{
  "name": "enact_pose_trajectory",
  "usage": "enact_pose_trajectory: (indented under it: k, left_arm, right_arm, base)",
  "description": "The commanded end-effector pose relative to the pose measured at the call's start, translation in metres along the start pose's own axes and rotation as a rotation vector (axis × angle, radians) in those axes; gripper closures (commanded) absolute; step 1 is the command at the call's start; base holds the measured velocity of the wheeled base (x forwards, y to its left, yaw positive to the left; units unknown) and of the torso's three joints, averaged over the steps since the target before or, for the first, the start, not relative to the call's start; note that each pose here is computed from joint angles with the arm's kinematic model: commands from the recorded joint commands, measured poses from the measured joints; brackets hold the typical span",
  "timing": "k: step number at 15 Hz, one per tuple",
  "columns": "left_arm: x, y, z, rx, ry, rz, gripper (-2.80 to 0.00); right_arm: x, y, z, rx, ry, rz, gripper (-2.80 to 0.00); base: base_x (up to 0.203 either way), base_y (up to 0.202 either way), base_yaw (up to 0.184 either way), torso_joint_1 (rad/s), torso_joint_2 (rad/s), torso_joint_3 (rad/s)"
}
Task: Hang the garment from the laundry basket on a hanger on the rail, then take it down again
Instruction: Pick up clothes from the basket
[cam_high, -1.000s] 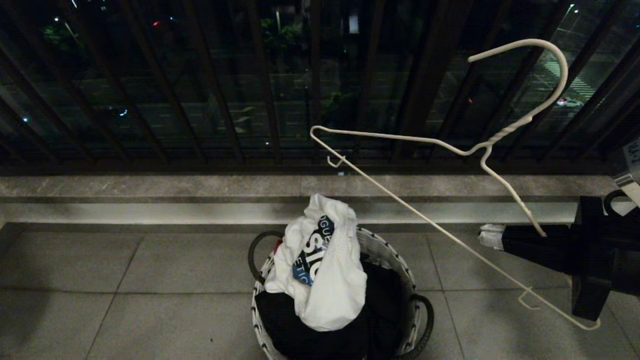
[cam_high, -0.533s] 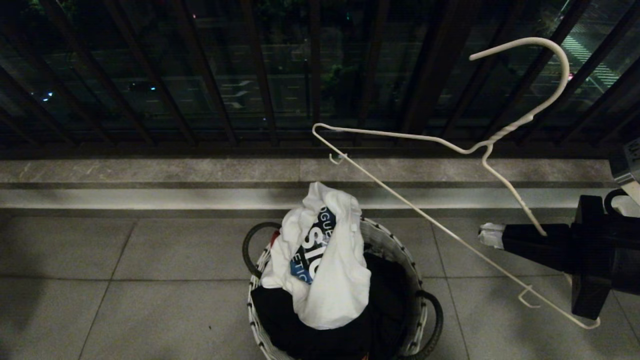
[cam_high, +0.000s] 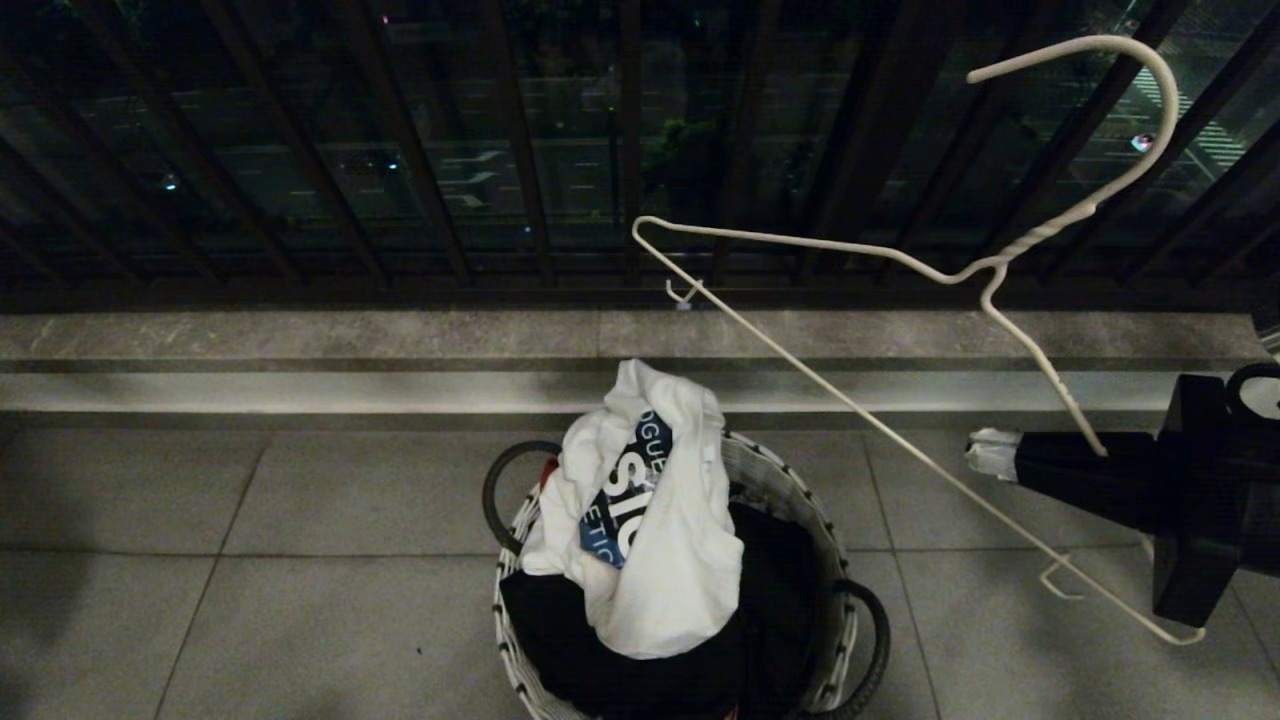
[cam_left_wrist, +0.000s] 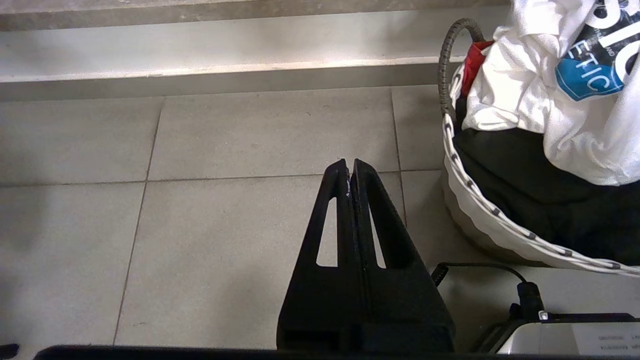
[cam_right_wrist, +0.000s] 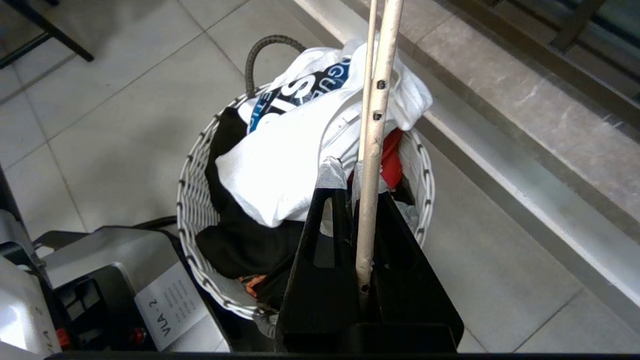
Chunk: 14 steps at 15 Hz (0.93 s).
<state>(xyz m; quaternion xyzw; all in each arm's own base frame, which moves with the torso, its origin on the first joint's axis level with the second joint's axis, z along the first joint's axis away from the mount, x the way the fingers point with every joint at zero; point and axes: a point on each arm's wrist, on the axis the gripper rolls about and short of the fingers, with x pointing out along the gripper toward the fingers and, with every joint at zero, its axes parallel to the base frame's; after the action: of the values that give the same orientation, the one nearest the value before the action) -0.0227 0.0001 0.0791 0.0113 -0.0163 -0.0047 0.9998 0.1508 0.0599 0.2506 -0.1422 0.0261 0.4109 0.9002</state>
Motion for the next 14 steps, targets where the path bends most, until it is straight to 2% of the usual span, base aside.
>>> enact_pose_trajectory:
  k: [1, 4, 6, 9, 11, 14]
  left_arm:
    - [0.001, 0.000, -0.003, -0.001, 0.010, 0.000, 0.00]
    - [-0.002, 0.000, 0.006, 0.007, -0.023, -0.005, 0.00]
    - [-0.004, 0.000, 0.033, 0.007, -0.062, -0.013, 0.00]
    - [0.022, 0.001, 0.090, 0.006, 0.027, -0.060, 0.00]
    - [0.053, 0.000, 0.128, 0.002, 0.085, -0.141, 0.00]
    - [0.119, -0.009, 0.163, -0.022, 0.211, -0.354, 0.00]
  right_arm:
    - [-0.003, 0.001, 0.002, -0.009, -0.014, -0.004, 0.00]
    - [-0.003, 0.000, 0.003, -0.009, -0.014, -0.008, 0.00]
    - [-0.003, -0.001, 0.002, 0.025, -0.012, -0.015, 0.00]
    - [-0.005, -0.011, 0.010, 0.067, -0.058, -0.073, 0.00]
    - [-0.008, -0.016, 0.017, 0.094, -0.100, -0.105, 0.00]
    - [-0.014, -0.026, 0.029, 0.147, -0.158, -0.184, 0.00]
  base:
    - [0.000, 0.000, 0.000, 0.000, 0.00, 0.000]
    - [0.000, 0.000, 0.000, 0.000, 0.00, 0.000]
    - [0.000, 0.000, 0.000, 0.000, 0.00, 0.000]
    - [0.000, 0.000, 0.000, 0.000, 0.00, 0.000]
    - [0.000, 0.000, 0.000, 0.000, 0.00, 0.000]
    - [0.000, 0.000, 0.000, 0.000, 0.00, 0.000]
